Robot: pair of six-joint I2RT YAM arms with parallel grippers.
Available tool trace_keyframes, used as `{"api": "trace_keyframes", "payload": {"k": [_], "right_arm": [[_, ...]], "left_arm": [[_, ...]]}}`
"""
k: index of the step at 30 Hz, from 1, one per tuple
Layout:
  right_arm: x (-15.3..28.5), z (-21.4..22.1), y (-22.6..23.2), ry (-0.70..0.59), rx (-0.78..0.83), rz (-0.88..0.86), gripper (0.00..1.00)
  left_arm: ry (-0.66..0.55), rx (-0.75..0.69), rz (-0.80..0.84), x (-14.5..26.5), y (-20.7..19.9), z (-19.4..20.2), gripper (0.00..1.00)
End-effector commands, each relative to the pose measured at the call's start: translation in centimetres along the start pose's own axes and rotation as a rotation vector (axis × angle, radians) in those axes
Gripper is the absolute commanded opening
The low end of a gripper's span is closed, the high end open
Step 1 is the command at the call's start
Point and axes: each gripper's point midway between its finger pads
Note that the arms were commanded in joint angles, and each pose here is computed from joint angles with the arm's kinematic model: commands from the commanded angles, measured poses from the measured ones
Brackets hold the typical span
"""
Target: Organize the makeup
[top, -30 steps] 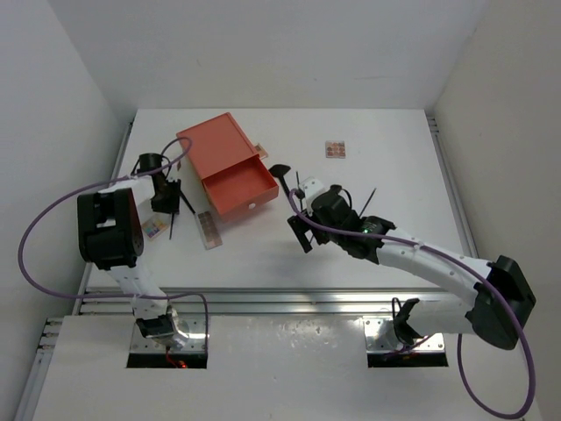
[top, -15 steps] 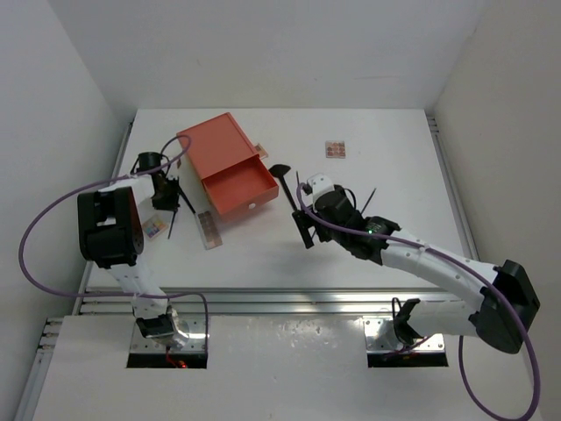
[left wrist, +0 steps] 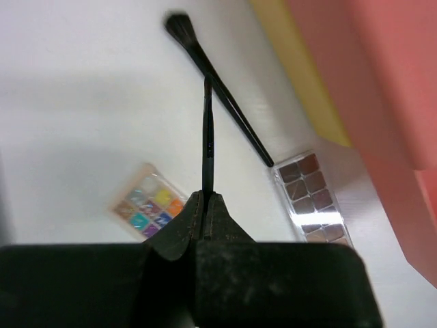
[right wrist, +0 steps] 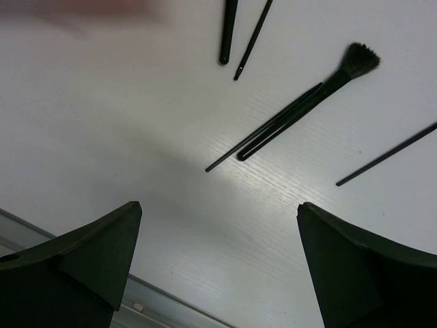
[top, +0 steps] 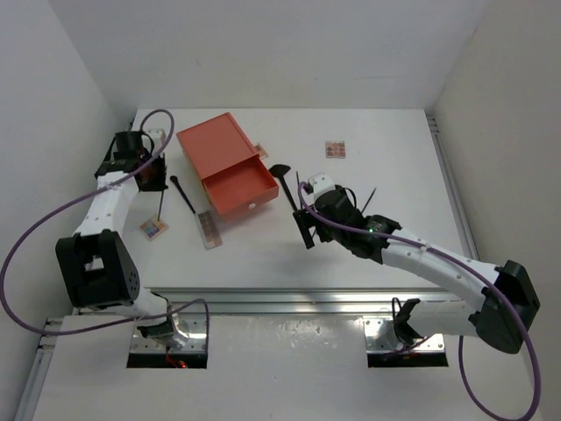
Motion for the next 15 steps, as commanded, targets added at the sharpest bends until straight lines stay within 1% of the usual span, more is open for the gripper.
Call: {"api": "trace_keyframes", "payload": {"k": [1,2,3,4,5,6,7,8,9,11,12,14,15], "right_arm": [[0.7,-1.7,0.2,-0.055,-0.007,-0.024,0.96],[0.7,-1.6,0.3,-0.054,-0.003,-0.025,0.96],[0.8,-1.6,0.2,-0.058,-0.002,-0.024,0.96],[0.8,-1.5,0.2,-0.057,0.001,-0.027,0.96],[0.7,-1.5,0.2,-0.057,-0.001,-0.028,0.96],[0.6,-1.6,0.2,-0.058,-0.007,-0.037,0.96],[0.6,-1.6,0.1,-0.058,-0.013,-0.041,0.96],[0.5,-1.6,0.4,-0.051,-0.022,-0.067,0.97],[0.4,-1.5,0.2,-0.043,-0.028,-0.064,0.97],[0.2,-1.1,0.2,-0.025,-0.042,-0.071,0.97],[0.1,-1.1,0.2,-0.024,-0.048,-0.076,0.97],[0.1,-0.8,0.5,-0.015,-0.05,-0.087,0.97],[0.1,-0.7,0.5,-0.01,-0.046,-0.088,0.97]], "left_arm": [[-0.097,-0.04,-0.076,4.1,1.4,-3.3,0.0],[-0.127,-0.055,-0.066,4.8,1.2,-4.3,0.0],[-0.165,-0.086,-0.005,5.4,-0.4,-5.5,0.0],[-0.222,-0.134,0.026,6.6,-1.6,-7.6,0.0],[-0.256,-0.184,0.106,7.3,-4.7,-8.8,0.0],[-0.319,-0.229,0.137,8.9,-6.3,-11.0,0.0],[-0.357,-0.256,0.159,9.7,-7.8,-12.1,0.0],[-0.355,-0.311,0.194,9.3,-9.4,-12.4,0.0],[-0.369,-0.377,0.244,9.3,-12.3,-12.6,0.0],[-0.385,-0.451,0.284,8.7,-15.0,-12.9,0.0],[-0.385,-0.511,0.317,8.3,-17.0,-12.6,0.0],[-0.355,-0.566,0.362,6.3,-19.4,-11.7,0.0],[-0.349,-0.62,0.389,5.7,-21.1,-11.1,0.0]]}}
Point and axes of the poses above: each gripper's point midway between its finger pads, its own x axis back along the fingers, its own y axis along the line the jaws close on, z = x × y, and after that the axes turned 1 degree about x, right-handed
